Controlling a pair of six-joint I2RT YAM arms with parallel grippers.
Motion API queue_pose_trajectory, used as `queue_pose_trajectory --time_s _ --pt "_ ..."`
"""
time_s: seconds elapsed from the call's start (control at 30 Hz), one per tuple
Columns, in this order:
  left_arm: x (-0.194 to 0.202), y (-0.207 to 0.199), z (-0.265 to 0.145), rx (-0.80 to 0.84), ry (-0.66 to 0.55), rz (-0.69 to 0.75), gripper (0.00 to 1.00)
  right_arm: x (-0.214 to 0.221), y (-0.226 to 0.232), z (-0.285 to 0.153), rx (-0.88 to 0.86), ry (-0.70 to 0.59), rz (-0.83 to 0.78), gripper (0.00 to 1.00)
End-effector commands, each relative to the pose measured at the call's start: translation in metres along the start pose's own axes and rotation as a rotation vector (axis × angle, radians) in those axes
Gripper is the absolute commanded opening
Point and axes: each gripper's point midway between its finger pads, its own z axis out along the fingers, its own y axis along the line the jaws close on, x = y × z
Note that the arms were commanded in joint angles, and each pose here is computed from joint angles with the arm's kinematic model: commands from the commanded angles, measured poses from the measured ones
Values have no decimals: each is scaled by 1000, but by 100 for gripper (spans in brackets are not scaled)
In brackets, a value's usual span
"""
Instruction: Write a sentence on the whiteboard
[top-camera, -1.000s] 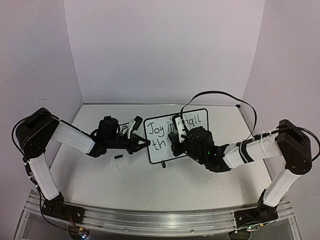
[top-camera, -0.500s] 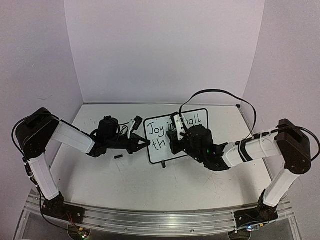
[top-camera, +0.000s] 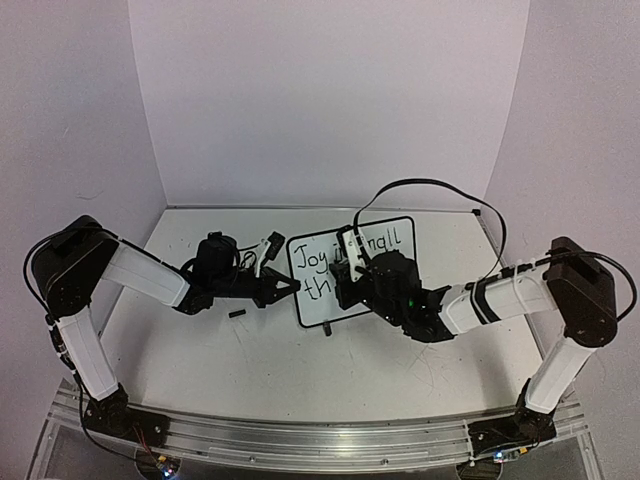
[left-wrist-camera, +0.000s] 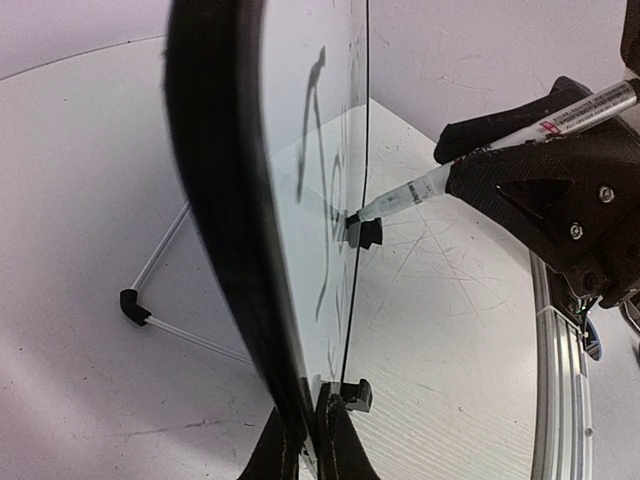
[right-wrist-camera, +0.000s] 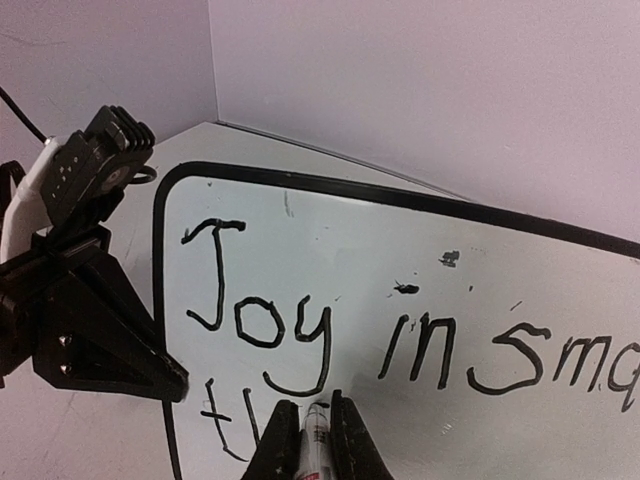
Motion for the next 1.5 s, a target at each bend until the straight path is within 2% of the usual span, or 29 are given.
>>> queue_pose_trajectory --time_s 0.0,1.03,1.47 --pt "11 22 -6 -114 42 38 0 -22 2 -19 -29 -66 37 0" --pt "13 23 -6 -119 46 32 0 -9 -2 -3 34 -47 4 0" --pt "13 24 -5 -119 46 26 0 15 -1 -7 25 9 16 0"
